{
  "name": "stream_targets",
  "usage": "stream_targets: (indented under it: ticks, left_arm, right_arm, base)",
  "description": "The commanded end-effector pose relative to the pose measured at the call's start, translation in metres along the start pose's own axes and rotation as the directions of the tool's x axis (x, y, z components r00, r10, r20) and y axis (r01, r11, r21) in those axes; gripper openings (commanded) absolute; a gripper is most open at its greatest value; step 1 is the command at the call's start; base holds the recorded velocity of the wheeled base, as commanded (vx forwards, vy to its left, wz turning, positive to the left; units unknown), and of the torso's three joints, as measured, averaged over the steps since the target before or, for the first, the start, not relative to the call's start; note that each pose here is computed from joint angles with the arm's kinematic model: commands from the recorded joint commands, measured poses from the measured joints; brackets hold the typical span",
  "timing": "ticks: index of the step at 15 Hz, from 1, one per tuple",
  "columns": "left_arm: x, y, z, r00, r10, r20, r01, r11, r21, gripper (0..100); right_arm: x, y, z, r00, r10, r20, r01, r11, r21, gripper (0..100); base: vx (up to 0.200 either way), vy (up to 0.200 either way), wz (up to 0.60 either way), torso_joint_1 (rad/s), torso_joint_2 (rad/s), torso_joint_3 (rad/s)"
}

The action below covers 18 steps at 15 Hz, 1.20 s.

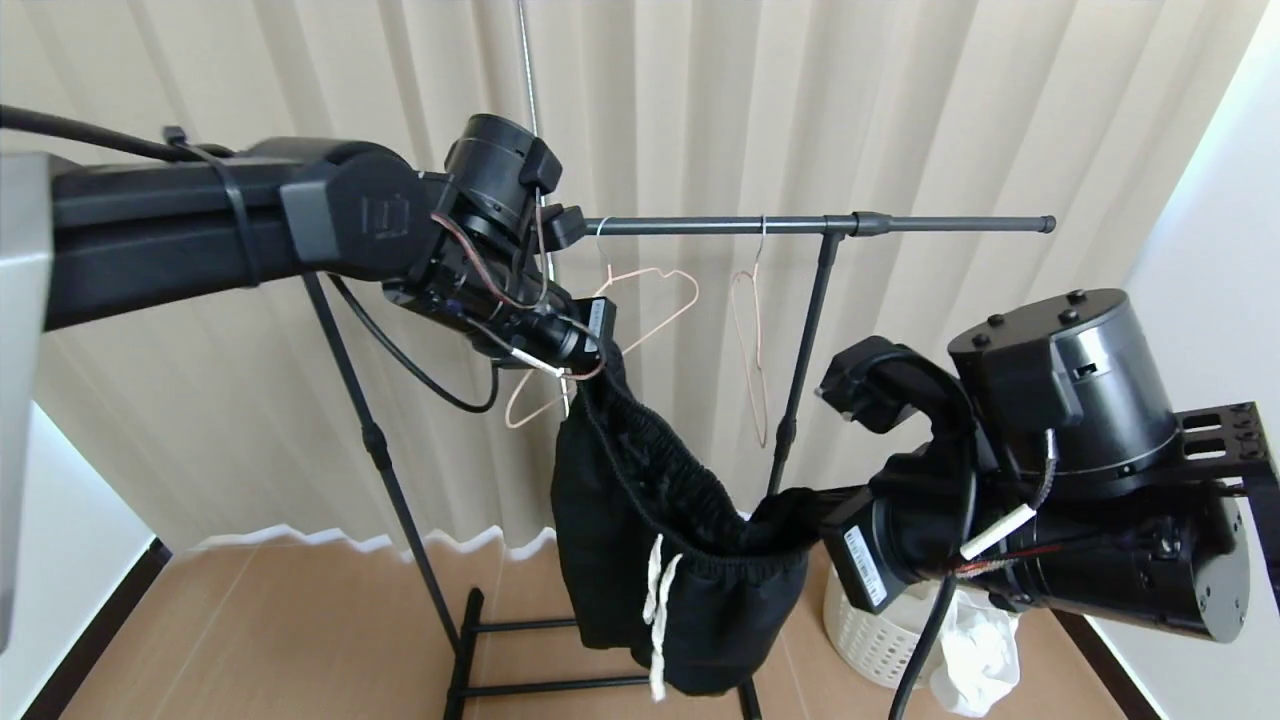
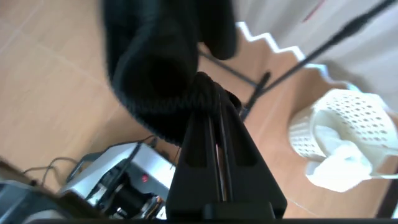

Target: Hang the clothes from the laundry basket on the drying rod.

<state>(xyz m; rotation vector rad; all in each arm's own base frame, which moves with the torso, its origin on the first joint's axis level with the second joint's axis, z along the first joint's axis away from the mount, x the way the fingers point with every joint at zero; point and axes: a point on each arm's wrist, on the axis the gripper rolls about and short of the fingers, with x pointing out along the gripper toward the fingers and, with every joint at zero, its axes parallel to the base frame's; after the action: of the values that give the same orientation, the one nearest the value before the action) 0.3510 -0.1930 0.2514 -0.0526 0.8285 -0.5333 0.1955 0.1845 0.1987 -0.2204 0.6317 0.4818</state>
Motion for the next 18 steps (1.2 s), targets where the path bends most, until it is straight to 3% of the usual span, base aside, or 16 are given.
stream_targets:
  ticks: [1, 5, 7, 10, 12, 14, 18]
  left_arm:
    - [-0.055, -0.002, -0.002, 0.999, 0.038, 0.011, -0.038, 0.999, 0.013, 0]
    - [-0.094, 0.003, -0.048, 0.977, 0.125, -0.170, -0.107, 0.988, 0.114, 0]
    - [-0.089, 0.000, -0.076, 0.968, 0.119, -0.221, -0.085, 0.984, 0.157, 0]
    - [-0.061, -0.018, -0.116, 0.947, 0.084, -0.310, -0.019, 0.978, 0.208, 0]
    - [-0.054, -0.040, -0.125, 0.944, 0.041, -0.328, 0.018, 0.984, 0.175, 0]
    - [-0.043, -0.066, -0.129, 0.952, -0.017, -0.307, 0.052, 0.993, 0.108, 0]
    - [-0.019, -0.105, -0.142, 0.947, -0.095, -0.308, 0.110, 0.993, 0.031, 0]
  right_arm:
    - [0.000, -0.022, 0.004, 0.994, -0.105, 0.016, 0.104, 0.993, 0.047, 0]
    - [0.045, -0.047, 0.034, 0.974, -0.225, 0.008, 0.222, 0.968, 0.116, 0]
    - [0.067, -0.052, 0.057, 0.968, -0.246, 0.044, 0.237, 0.961, 0.140, 0]
    - [0.100, -0.042, 0.087, 0.965, -0.242, 0.105, 0.224, 0.962, 0.154, 0]
    - [0.117, -0.029, 0.102, 0.965, -0.219, 0.142, 0.191, 0.964, 0.184, 0]
    - [0.122, -0.006, 0.115, 0.965, -0.176, 0.193, 0.133, 0.967, 0.217, 0]
    - [0.131, 0.020, 0.118, 0.969, -0.128, 0.210, 0.075, 0.967, 0.243, 0]
  base:
    - [0.000, 0.000, 0.00, 0.000, 0.00, 0.000]
    - [0.000, 0.000, 0.00, 0.000, 0.00, 0.000]
    - [0.000, 0.000, 0.00, 0.000, 0.00, 0.000]
    - [0.000, 0.000, 0.00, 0.000, 0.00, 0.000]
    - [0.000, 0.000, 0.00, 0.000, 0.00, 0.000]
    - [0.000, 0.000, 0.00, 0.000, 0.00, 0.000]
    - [0.000, 0.000, 0.00, 0.000, 0.00, 0.000]
